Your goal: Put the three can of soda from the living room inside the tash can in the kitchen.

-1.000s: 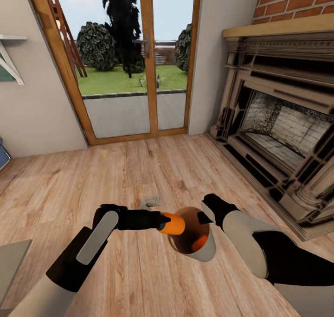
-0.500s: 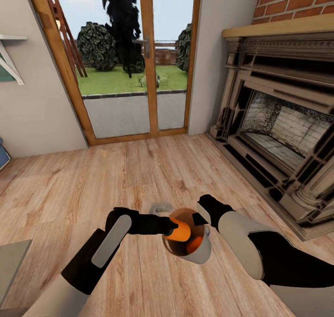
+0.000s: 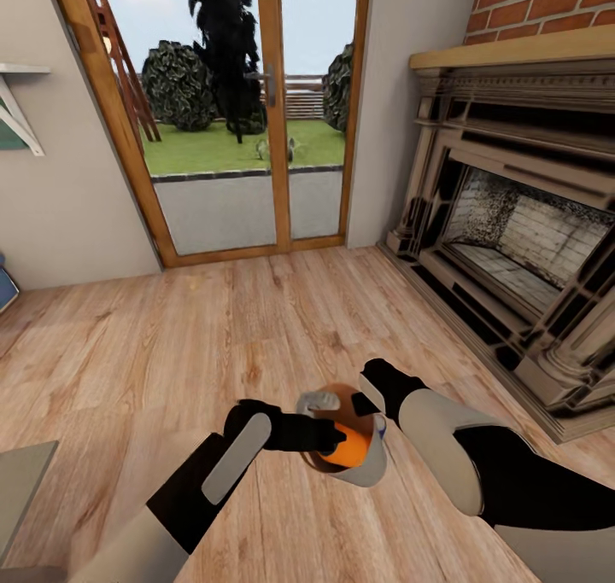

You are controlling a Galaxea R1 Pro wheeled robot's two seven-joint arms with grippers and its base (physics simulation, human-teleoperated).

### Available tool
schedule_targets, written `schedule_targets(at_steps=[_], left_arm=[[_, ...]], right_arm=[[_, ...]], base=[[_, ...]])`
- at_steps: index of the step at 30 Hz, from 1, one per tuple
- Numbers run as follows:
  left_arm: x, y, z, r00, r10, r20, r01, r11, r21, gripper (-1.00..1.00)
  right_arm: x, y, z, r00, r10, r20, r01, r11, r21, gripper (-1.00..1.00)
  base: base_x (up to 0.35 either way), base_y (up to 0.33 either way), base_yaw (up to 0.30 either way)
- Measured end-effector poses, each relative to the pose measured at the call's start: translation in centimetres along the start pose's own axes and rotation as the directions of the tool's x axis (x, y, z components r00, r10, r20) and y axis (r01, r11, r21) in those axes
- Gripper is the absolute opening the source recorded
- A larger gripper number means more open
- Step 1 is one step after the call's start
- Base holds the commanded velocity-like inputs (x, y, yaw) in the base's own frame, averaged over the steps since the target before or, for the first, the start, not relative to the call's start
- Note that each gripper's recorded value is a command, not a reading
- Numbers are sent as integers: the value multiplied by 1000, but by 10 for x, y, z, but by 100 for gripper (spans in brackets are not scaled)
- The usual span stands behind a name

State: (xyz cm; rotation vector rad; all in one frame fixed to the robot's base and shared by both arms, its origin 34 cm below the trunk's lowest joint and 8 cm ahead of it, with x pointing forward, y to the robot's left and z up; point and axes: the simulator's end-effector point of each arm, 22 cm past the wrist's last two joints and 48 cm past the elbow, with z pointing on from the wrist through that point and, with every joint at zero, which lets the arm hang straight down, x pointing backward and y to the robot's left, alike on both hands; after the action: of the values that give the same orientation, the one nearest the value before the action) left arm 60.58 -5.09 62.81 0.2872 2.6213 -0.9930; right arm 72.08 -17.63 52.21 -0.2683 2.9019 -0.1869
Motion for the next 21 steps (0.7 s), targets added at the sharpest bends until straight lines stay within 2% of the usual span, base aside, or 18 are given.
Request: schedule_targets(at_steps=[3, 7, 8, 9, 11, 12, 17, 21], left_arm=[[4, -1, 9, 1000, -13, -4, 13, 1000, 0, -100], [3, -5, 13, 1000, -1, 10, 1, 1000, -5, -100], [3, 0, 14, 1000, 12, 9, -12, 1000, -28, -100], [8, 15, 17, 999, 38, -5, -38, 996, -80, -100], [6, 18, 17, 999, 48, 2, -48, 994, -97, -100], [4, 19, 18, 999, 49, 10, -47, 994, -100, -100], [1, 16, 18, 999, 35, 30, -32, 996, -83, -100], [0, 17, 17, 999, 36, 33, -33, 996, -85, -100]], right_arm=[[0, -8, 0, 999, -41, 2, 41, 998, 38, -100], [-3, -12, -1, 998, -63, 7, 63, 996, 57, -100], [-3, -12, -1, 998, -63, 6, 63, 996, 56, -100], [0, -8, 0, 999, -44, 1, 44, 998, 39, -100], [1, 4, 0, 1000, 18, -4, -18, 1000, -18, -100], [1, 7, 0, 999, 34, -6, -34, 999, -31, -100], [0, -4, 0, 1000, -21, 0, 21, 1000, 18, -100], [1, 3, 0, 1000, 16, -4, -16, 1000, -15, -100]], base=[[0, 0, 0], [0, 0, 0], [0, 0, 0], [0, 0, 0], [0, 0, 0], [0, 0, 0], [0, 0, 0], [0, 0, 0]])
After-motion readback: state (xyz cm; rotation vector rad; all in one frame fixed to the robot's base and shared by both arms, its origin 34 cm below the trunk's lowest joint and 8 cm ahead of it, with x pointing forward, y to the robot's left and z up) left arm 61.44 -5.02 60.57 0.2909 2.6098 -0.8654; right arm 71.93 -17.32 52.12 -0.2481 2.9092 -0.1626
